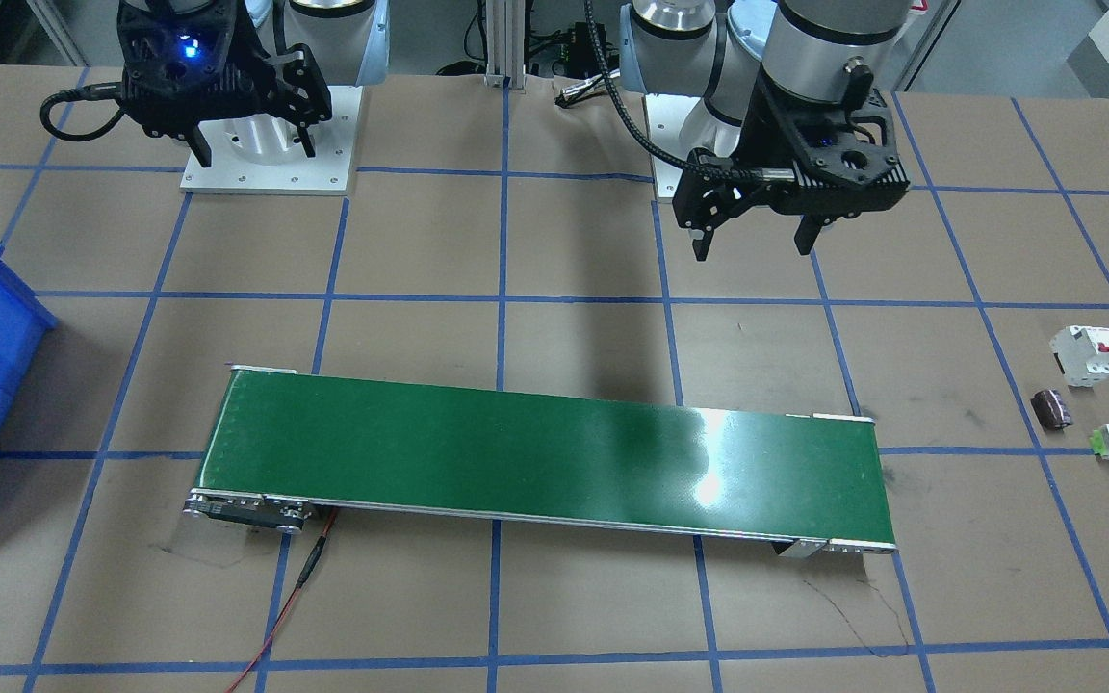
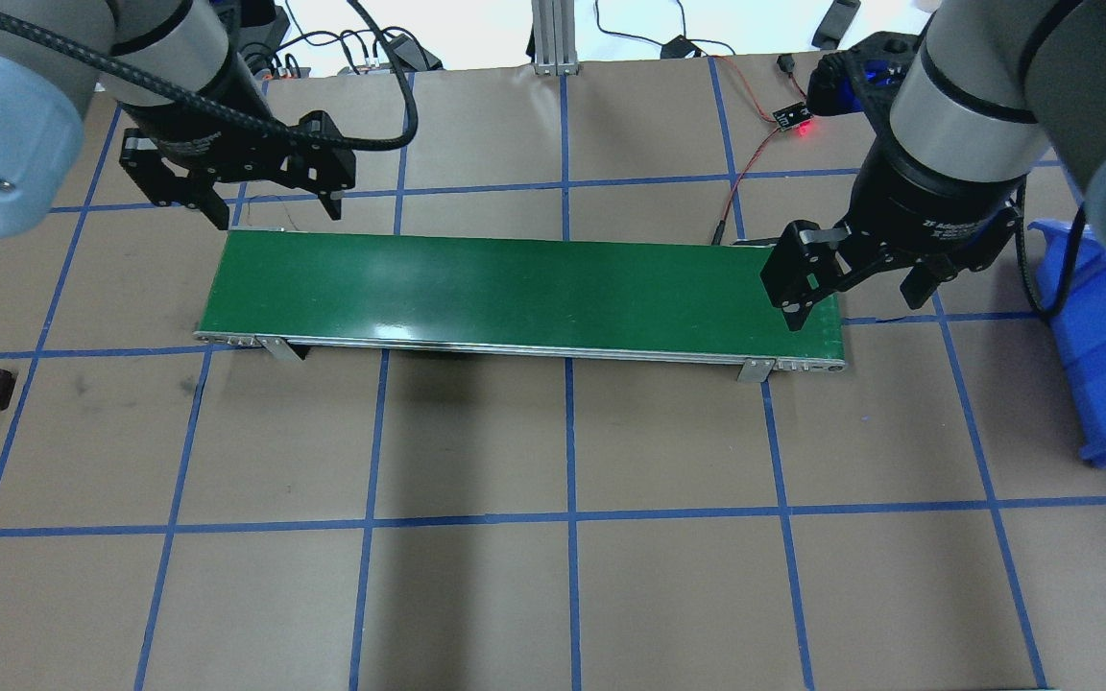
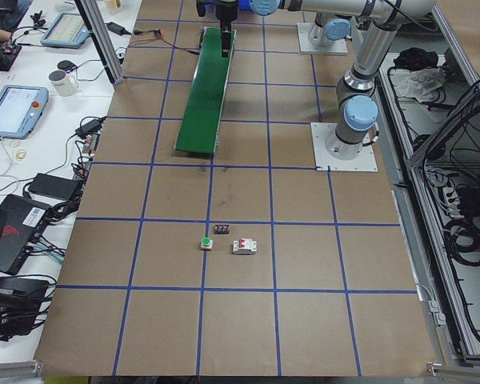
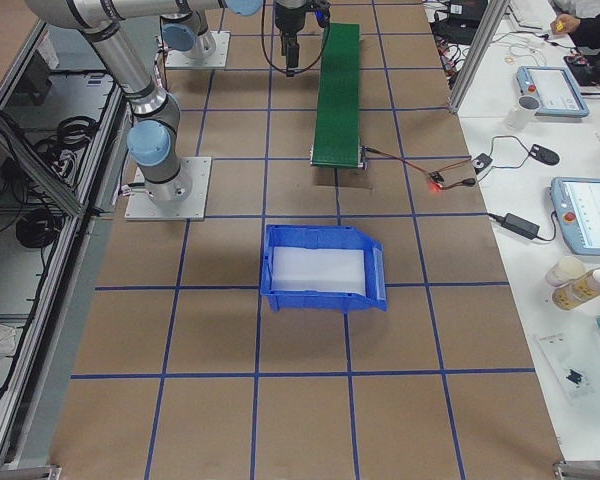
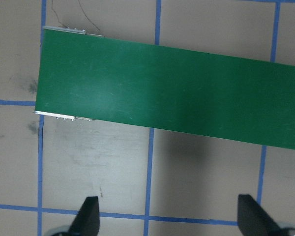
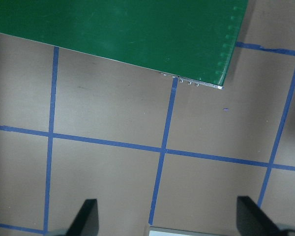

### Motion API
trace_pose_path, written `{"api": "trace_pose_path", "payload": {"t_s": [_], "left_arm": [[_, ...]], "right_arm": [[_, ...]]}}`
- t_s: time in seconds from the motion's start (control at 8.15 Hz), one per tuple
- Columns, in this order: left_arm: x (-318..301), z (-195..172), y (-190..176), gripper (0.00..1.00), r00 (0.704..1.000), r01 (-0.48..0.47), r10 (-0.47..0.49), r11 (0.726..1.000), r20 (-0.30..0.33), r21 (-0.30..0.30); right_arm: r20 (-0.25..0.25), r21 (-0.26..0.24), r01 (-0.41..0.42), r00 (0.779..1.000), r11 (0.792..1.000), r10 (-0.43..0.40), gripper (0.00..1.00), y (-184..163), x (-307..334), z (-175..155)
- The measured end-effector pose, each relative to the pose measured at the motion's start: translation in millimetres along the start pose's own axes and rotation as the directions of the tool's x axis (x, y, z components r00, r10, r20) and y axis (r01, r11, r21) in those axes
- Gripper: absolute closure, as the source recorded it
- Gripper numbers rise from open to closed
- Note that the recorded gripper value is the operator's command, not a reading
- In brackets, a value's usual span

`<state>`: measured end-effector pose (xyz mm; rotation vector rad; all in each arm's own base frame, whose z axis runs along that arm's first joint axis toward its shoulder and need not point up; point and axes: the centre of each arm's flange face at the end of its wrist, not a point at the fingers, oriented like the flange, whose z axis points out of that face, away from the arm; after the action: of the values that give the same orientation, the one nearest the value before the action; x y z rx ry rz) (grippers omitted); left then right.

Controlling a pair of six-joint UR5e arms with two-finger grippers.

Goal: Move capacitor from left to right
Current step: 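Move the left gripper out toward the capacitor beside the conveyor end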

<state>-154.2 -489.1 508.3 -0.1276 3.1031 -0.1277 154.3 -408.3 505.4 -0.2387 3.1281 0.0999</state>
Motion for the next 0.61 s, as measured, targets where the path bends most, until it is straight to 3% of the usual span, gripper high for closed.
{"api": "trace_pose_path", "payload": {"t_s": [0.25,0.61], "left_arm": [[-80,14,-31,0.0,0.999,0.051,-0.05,0.998,0.015,-0.035],[-249,59,-62,0.0,0.995,0.099,-0.097,0.99,0.02,-0.1]], "right_arm": [[0.0,0.0,0.0,1.0,1.0,0.0,0.0,0,0,0],[0.001,0.0,0.0,1.0,1.0,0.0,0.0,0,0,0]]}}
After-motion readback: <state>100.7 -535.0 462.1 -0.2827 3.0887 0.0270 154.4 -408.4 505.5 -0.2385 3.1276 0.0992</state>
